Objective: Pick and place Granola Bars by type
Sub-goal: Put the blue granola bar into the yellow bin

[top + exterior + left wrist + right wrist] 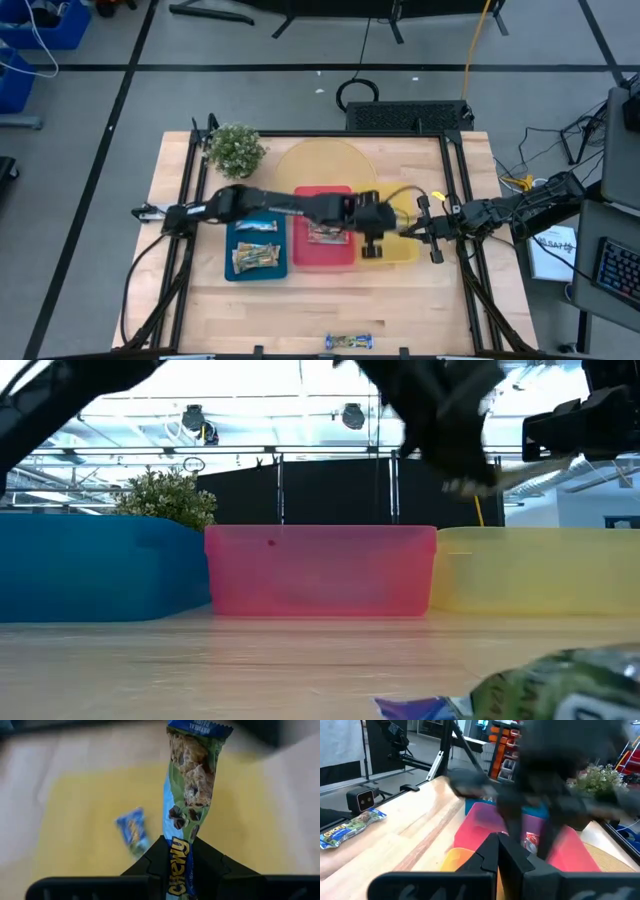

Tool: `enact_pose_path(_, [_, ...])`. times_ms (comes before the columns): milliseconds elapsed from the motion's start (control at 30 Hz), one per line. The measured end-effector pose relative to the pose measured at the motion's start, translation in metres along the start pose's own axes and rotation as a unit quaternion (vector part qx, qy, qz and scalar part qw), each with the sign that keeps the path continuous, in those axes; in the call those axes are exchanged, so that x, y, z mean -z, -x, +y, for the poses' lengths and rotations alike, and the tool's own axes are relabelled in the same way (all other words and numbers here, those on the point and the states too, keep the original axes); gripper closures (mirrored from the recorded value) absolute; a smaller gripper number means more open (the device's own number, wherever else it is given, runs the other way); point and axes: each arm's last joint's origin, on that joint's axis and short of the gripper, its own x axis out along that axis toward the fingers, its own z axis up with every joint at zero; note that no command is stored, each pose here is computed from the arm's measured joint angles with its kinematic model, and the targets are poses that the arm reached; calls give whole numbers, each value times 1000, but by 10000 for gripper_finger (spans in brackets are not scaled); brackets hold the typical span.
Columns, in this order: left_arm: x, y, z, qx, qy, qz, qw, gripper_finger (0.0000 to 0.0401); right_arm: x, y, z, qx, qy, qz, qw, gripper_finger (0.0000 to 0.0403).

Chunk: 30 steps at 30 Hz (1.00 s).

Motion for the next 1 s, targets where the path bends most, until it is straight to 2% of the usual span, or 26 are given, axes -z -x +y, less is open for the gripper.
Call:
enact_pose_path(133, [21,-28,37,3,45,9,999,332,0,0,0,0,2,0,1000,403])
enact_pose_path(233, [38,-43,54,15,83,14,996,334,1,0,0,-1,3,3,1000,403])
enact_pose_path(367, [62,-59,58,13,101,37,994,343,1,0,0,-1,5,4,1000,403])
enact_pose_path(500, [64,-61,57,23,112,34,993,337,1,0,0,-1,11,4,1000,403])
enact_pose_path(667, [63,-61,52,30,108,35,993,293,0,0,0,0,11,2,1000,403])
enact_pose_path(1000, [52,-46,41,38,94,19,995,164,0,0,0,-1,10,2,1000,403])
